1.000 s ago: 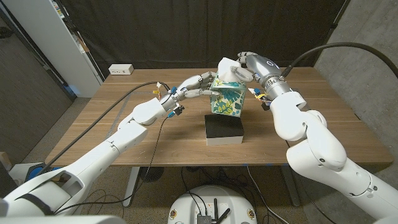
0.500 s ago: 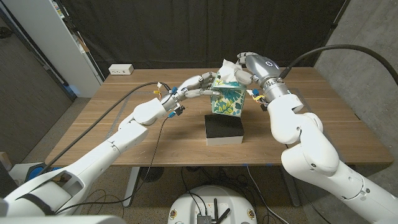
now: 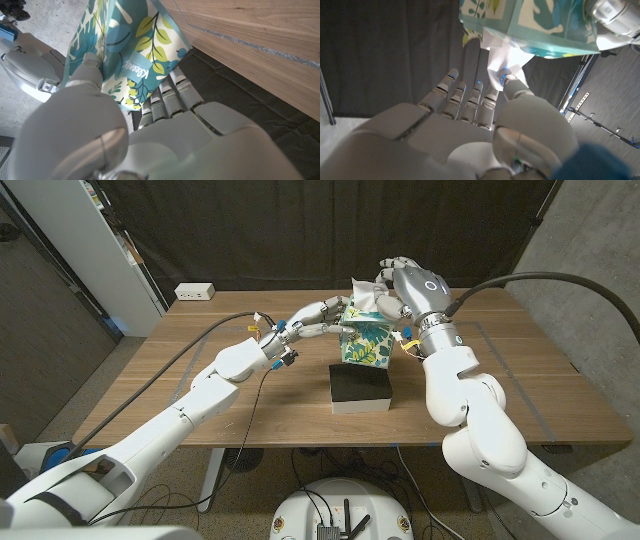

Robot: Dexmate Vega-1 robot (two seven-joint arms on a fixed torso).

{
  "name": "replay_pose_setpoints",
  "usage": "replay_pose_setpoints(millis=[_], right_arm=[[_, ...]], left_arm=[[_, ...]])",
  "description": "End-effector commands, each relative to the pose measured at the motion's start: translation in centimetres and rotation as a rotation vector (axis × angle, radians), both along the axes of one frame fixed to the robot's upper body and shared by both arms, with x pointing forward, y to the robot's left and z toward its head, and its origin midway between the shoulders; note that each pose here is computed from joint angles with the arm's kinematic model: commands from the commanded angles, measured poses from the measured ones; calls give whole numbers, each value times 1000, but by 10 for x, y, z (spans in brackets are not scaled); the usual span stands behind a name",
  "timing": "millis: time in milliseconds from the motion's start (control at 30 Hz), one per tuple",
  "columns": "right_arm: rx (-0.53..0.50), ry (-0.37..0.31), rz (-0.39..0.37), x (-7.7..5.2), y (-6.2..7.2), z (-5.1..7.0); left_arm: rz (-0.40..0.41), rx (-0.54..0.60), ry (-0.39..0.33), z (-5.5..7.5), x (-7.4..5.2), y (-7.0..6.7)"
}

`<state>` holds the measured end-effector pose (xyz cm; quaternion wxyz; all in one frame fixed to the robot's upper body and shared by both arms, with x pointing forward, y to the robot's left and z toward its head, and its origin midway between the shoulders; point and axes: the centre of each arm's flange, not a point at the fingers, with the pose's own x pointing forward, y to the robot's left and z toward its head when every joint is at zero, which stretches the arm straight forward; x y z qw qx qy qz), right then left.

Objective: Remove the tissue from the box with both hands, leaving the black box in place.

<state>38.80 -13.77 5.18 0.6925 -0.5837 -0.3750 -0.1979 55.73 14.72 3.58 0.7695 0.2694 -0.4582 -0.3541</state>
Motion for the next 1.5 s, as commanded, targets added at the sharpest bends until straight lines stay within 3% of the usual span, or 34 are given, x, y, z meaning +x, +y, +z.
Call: replay_pose_setpoints(millis=[33, 167, 333, 667, 1500], right_arm=[[-68, -383, -5, -12, 11, -8], [-88, -474, -21, -11, 14, -10], [-92, -527, -26, -9, 16, -7], [-63, -706, -24, -5, 18, -2], [13, -836, 8, 10, 10, 26]], left_arm=[[-4, 3, 1, 0, -1, 0], [-4, 3, 2, 0, 0, 1], [-5, 3, 2, 0, 1, 3], [-9, 8, -2, 3, 4, 5], [-3, 48, 3, 16, 9, 4]])
